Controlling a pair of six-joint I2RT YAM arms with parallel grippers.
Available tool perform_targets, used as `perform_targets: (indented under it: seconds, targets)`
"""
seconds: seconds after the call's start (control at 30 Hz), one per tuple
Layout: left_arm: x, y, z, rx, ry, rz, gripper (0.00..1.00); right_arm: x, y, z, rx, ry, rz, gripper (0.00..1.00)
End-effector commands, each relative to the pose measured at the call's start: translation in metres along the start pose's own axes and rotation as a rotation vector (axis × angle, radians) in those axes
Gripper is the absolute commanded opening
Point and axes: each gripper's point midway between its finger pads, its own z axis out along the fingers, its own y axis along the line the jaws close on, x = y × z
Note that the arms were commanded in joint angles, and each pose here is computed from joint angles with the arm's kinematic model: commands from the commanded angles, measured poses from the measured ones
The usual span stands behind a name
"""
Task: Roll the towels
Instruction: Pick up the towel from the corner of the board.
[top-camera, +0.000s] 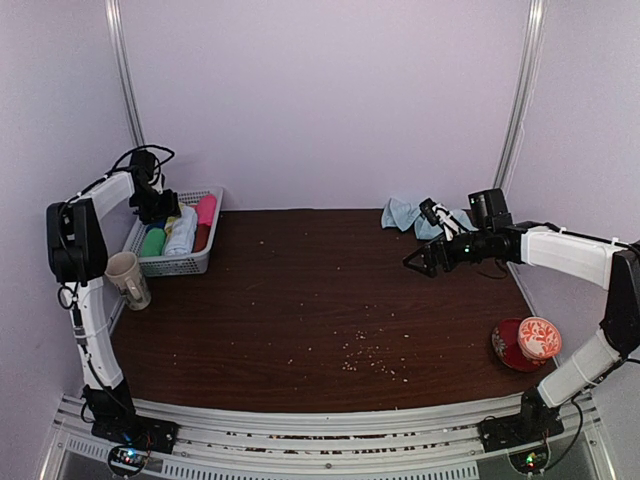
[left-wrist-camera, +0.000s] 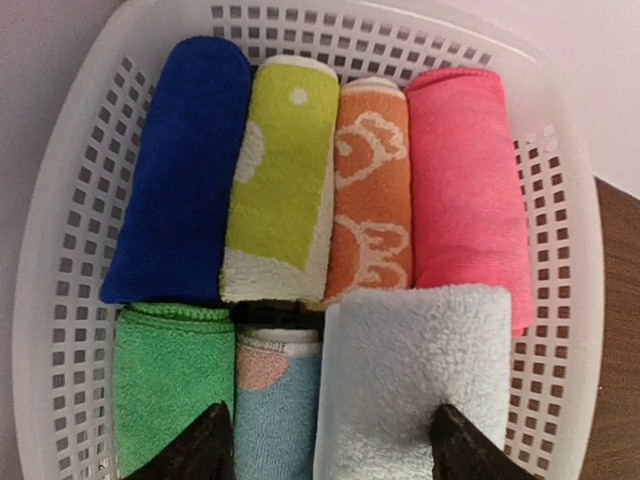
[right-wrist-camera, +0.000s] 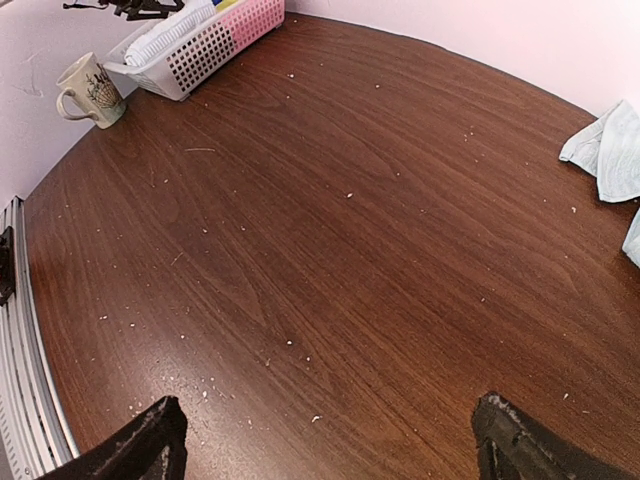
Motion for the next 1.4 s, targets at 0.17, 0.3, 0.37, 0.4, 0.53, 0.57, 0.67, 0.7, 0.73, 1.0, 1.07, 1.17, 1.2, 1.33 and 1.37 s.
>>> perform_targets:
  seconds: [0.17, 0.3, 0.37, 0.4, 0.53, 0.57, 0.67, 0.7, 0.73, 1.0, 1.07, 1.17, 1.2, 1.33, 1.37]
  targets:
    - [-0.005, -0.008, 0.017, -0.006, -0.029, 0.051, 0.77, -0.009, -0.004, 0.002, 0.023, -0.005, -0.028, 1.0]
    - [-0.019, -0.01, -0.004, -0.011, -0.076, 0.05, 0.83, -0.01, -0.007, 0.001, 0.042, -0.001, -0.04, 1.0]
    - [-0.029, -0.009, -0.02, -0.028, -0.112, 0.046, 0.87, -0.013, -0.011, -0.003, 0.074, -0.005, -0.062, 1.0]
    - [-0.035, -0.008, -0.029, -0.038, -0.134, 0.044, 0.9, -0.015, -0.013, -0.006, 0.096, -0.009, -0.079, 1.0]
    - [-0.059, -0.008, -0.071, -0.068, -0.232, 0.043, 0.98, -0.032, -0.029, -0.026, 0.245, -0.063, -0.147, 1.0]
    - [-0.065, -0.009, -0.083, -0.075, -0.26, 0.045, 0.98, -0.037, -0.034, -0.032, 0.288, -0.087, -0.157, 1.0]
    - [-0.079, -0.02, -0.118, -0.109, -0.344, 0.073, 0.98, -0.051, -0.053, -0.056, 0.445, -0.161, -0.16, 1.0]
    - [-0.082, -0.032, -0.132, -0.116, -0.378, 0.105, 0.98, -0.051, -0.062, -0.065, 0.509, -0.181, -0.15, 1.0]
    - [-0.084, -0.042, -0.143, -0.133, -0.405, 0.134, 0.98, -0.051, -0.071, -0.072, 0.571, -0.195, -0.144, 1.0]
    - [-0.067, -0.152, -0.195, 0.0, -0.582, 0.432, 0.98, -0.064, -0.131, -0.082, 0.765, -0.133, -0.089, 1.0]
    - [-0.052, -0.173, -0.194, 0.152, -0.604, 0.45, 0.98, -0.064, -0.153, -0.076, 0.807, -0.092, -0.06, 1.0]
    - [-0.031, -0.195, -0.202, 0.349, -0.593, 0.443, 0.98, -0.055, -0.193, -0.064, 0.866, -0.015, 0.003, 1.0]
    - [-0.02, -0.202, -0.202, 0.412, -0.568, 0.447, 0.98, -0.051, -0.205, -0.06, 0.872, 0.013, 0.027, 1.0]
    - [0.031, -0.225, -0.199, 0.535, -0.484, 0.453, 0.98, -0.029, -0.256, -0.044, 0.884, 0.123, 0.119, 1.0]
    - [0.048, -0.24, -0.202, 0.529, -0.472, 0.492, 0.98, -0.023, -0.266, -0.041, 0.887, 0.152, 0.126, 1.0]
